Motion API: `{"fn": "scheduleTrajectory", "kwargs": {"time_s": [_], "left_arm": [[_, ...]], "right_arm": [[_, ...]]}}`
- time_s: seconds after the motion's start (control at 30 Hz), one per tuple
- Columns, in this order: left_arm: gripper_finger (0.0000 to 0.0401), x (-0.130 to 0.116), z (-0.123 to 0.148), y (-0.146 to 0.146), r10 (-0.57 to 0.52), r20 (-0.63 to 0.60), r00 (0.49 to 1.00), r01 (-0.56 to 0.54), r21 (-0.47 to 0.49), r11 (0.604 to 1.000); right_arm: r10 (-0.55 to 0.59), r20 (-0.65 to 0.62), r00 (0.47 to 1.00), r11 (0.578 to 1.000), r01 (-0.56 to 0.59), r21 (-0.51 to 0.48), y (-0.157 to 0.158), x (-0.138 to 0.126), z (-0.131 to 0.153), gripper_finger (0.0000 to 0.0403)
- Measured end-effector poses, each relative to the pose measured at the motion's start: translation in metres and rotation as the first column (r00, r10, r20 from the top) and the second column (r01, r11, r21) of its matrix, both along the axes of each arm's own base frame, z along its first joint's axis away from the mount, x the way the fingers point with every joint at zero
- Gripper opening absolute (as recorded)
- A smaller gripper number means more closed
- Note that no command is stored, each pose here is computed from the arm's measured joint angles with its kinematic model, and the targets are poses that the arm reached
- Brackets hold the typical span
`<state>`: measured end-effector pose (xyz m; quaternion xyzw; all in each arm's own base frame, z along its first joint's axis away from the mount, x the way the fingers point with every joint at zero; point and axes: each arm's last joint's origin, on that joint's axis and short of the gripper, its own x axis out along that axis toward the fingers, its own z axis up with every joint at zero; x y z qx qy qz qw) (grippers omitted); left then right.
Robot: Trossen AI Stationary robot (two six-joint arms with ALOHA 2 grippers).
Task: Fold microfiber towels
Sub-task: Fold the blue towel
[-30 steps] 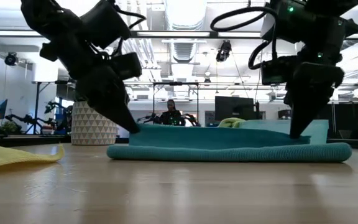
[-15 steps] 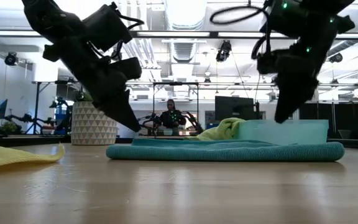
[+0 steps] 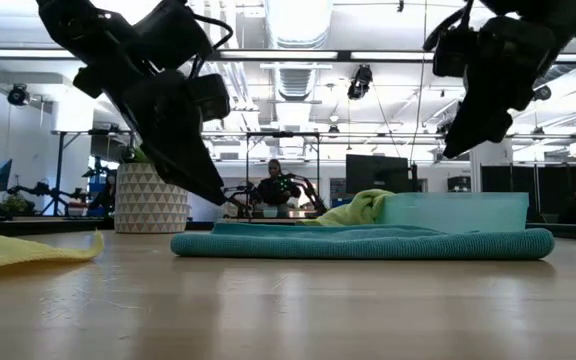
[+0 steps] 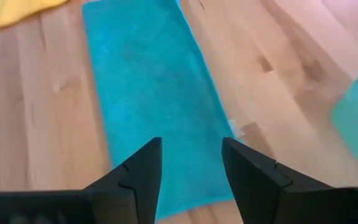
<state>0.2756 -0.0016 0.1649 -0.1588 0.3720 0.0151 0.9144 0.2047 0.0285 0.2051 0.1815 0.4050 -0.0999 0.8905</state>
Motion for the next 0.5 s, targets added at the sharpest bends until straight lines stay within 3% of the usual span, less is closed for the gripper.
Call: {"fn": "scheduleTrajectory", "kwargs": {"time_s": [0.2,0.37,0.5], "left_arm": [[0.011,0.0,-0.001,0.006,0.049,-0.005,0.999,-0.049,0.027,0.998],[0.0016,0.002,-0.008,0.005,0.006,-0.032,0.999,-0.007,-0.028,1.0],[0.0008,0.004,-0.016,0.006,0.047,-0.067,0.997,-0.051,-0.054,0.997]], "right_arm": [[-0.03,-0.016,0.999,0.999,0.031,0.028,0.001,0.003,-0.015,0.0149],[-0.028,-0.023,0.999,0.999,0.028,0.025,0.002,0.003,-0.017,0.0139],[-0.024,-0.02,1.0,0.999,0.025,0.023,0.002,0.003,-0.017,0.0132]]}}
